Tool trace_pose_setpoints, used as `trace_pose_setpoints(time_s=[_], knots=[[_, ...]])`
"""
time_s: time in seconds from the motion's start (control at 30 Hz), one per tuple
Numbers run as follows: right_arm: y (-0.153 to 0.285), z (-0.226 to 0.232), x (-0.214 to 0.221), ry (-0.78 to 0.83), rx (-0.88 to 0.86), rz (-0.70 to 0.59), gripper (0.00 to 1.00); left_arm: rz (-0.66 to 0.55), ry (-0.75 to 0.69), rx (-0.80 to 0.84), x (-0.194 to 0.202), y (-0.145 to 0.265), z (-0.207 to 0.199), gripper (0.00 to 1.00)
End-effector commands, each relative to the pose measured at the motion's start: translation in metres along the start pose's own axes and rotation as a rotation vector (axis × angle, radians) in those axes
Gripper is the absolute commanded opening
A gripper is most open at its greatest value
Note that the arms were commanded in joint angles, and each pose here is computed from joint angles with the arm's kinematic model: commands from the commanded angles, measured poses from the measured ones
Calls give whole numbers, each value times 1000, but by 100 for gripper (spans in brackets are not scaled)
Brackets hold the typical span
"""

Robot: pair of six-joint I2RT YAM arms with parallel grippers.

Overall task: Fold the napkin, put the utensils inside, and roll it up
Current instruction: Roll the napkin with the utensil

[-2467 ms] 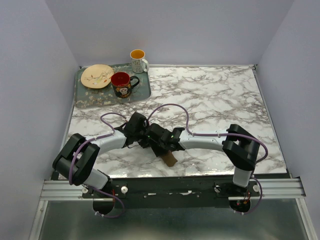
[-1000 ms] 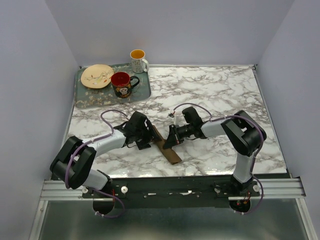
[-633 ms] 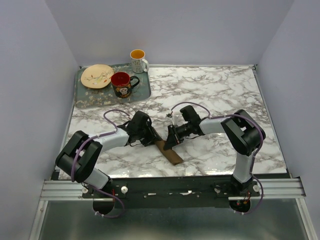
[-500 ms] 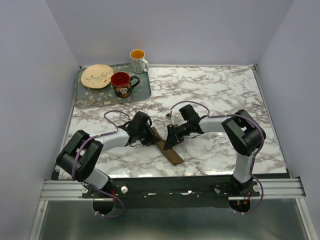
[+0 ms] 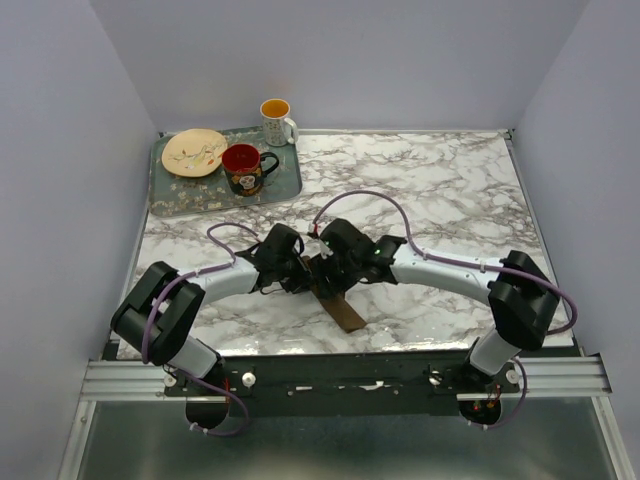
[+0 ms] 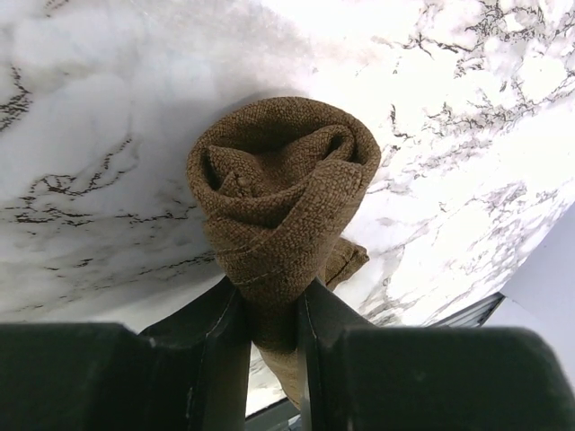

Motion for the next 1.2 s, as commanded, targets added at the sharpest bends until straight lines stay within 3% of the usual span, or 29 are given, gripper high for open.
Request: trace_pose_setpoints(time_s=[0.0, 0.1, 0.2, 0.87, 1.17], knots=[[-2, -4, 4, 6, 229, -57, 58, 0, 0, -44, 2, 3, 6, 27], [-10, 3, 5, 10, 239, -60, 50, -1, 1, -41, 2, 3, 5, 27], [-17, 6, 8, 52, 264, -59, 49, -4, 6, -41, 2, 4, 6, 27], [-42, 5, 39, 54, 255, 1, 63, -4, 11, -19, 1, 6, 1, 28], [-45, -17, 39, 55, 371, -42, 57, 3, 19, -2, 2, 7, -2, 28]])
Point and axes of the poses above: each gripper's point midway between its finger pads, its own y axis back along the fingers, its own z axis along the line the jaws close on, x = y × z, the point moved 2 cm from there along y, back along the fingers, and after that the axes turned 11 degrees about -y, right-handed, at the moved point
